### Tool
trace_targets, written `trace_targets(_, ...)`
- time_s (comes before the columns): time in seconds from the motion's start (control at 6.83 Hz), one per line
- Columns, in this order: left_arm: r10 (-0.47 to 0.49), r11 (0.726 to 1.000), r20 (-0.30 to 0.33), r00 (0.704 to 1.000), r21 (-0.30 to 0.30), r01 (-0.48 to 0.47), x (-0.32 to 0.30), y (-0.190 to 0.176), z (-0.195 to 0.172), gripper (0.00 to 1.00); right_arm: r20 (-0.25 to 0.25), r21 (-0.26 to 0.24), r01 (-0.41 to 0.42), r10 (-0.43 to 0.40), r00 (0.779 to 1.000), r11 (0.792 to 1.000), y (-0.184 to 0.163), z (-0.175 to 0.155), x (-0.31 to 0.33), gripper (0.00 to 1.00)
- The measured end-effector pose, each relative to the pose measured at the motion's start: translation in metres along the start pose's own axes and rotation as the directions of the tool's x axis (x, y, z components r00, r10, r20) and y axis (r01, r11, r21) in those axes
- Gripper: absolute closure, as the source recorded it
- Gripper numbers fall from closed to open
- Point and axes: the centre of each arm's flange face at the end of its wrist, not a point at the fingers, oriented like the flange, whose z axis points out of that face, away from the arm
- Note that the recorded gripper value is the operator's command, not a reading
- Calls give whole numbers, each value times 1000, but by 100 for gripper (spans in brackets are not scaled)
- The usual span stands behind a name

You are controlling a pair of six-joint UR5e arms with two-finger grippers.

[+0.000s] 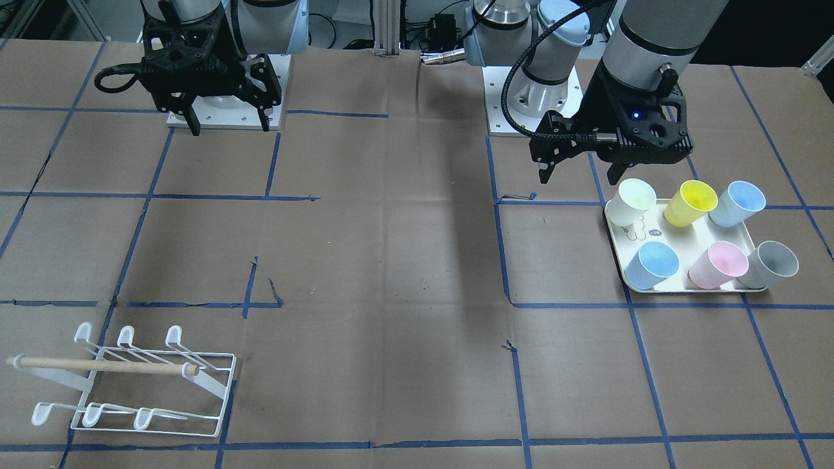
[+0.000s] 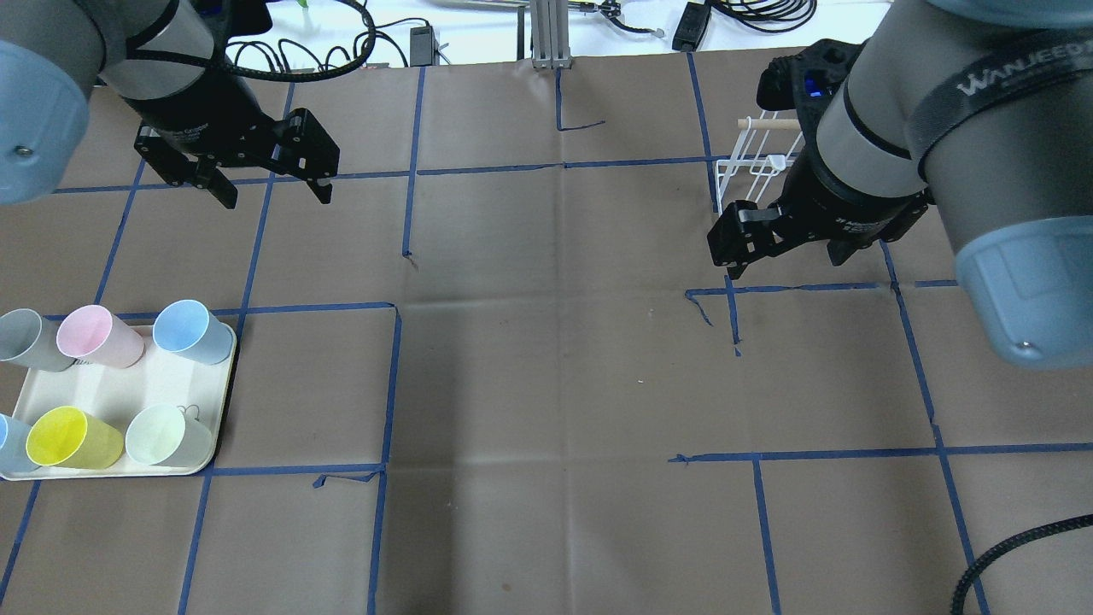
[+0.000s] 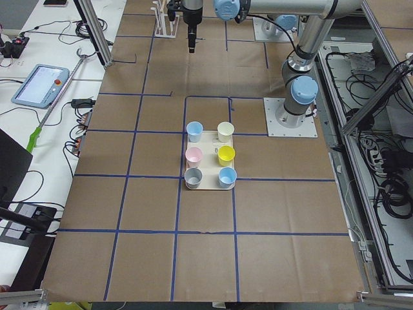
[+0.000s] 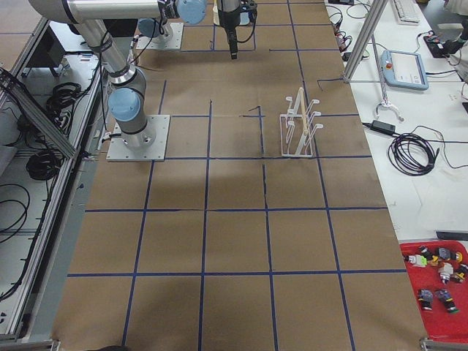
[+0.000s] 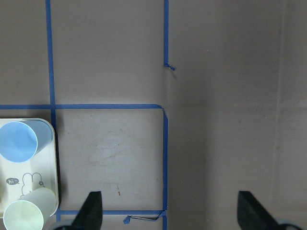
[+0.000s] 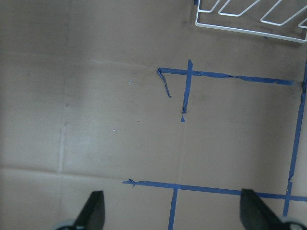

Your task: Transfer IKEA cup to right arm and place on rack

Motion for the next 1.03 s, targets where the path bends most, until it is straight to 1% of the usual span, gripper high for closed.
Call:
trace_targets(0.73,7,1000,5,1000,-2,-7,-5,4,1,0,1,-2,0,0,1000,1000,0,0,0,0)
trace_targets(0.88,26,1000,8,1000,-4,-26,-8,2,3,0,0,-3,0,0,1000,1000,0,0,0,0)
trace_targets(1.03,67,998,12,998,-5,-67,-13,-1,6,0,0,-4,0,0,1000,1000,0,1,0,0)
